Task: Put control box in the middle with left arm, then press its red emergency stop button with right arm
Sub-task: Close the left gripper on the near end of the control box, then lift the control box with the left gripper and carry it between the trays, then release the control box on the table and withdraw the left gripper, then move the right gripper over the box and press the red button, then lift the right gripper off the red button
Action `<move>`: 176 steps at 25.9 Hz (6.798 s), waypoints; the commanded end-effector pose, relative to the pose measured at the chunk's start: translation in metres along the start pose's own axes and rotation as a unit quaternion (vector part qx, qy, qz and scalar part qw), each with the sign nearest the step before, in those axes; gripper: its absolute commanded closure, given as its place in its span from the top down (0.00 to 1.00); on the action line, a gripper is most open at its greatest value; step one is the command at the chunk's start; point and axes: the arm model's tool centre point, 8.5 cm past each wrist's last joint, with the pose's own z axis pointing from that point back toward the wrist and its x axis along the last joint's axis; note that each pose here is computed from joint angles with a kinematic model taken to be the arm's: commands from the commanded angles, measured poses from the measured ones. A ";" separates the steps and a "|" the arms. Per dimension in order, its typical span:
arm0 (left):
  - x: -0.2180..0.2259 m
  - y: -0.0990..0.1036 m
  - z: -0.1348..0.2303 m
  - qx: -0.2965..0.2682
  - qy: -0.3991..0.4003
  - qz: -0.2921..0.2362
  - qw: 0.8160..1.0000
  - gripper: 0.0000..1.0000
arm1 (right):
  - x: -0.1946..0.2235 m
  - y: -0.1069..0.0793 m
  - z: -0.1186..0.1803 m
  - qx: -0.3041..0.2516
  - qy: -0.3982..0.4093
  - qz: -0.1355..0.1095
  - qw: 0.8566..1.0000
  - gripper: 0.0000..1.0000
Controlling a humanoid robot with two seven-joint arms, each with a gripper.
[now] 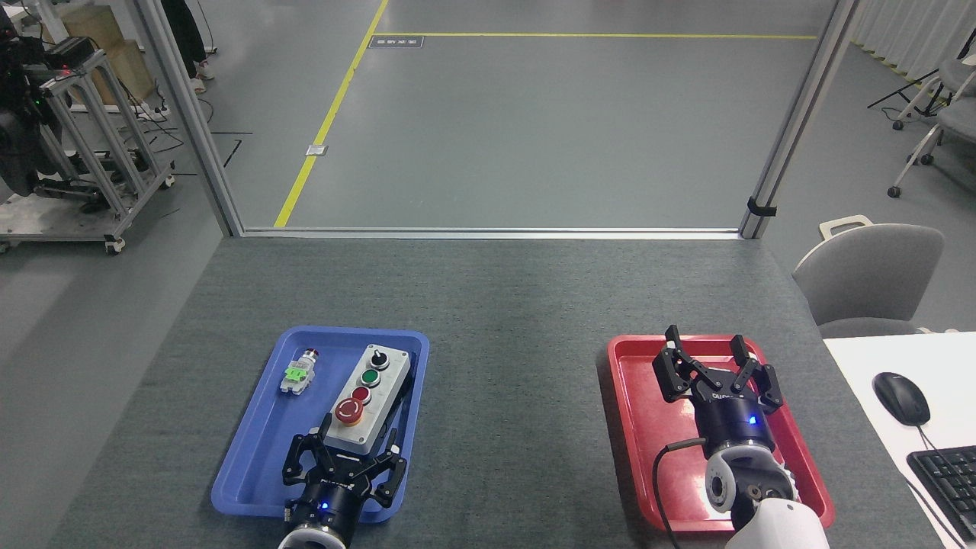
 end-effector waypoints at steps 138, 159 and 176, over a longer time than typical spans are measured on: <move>-0.062 0.089 0.002 0.101 0.001 0.199 0.975 0.99 | 0.165 0.105 0.026 0.158 -0.316 0.055 0.934 0.00; -0.057 0.087 0.001 0.091 -0.008 0.199 0.976 0.99 | 0.156 0.140 0.041 0.209 -0.308 0.084 0.924 0.00; -0.044 0.044 0.033 0.042 -0.003 0.210 0.977 0.99 | 0.035 -0.005 -0.041 0.007 -0.075 -0.058 0.995 1.00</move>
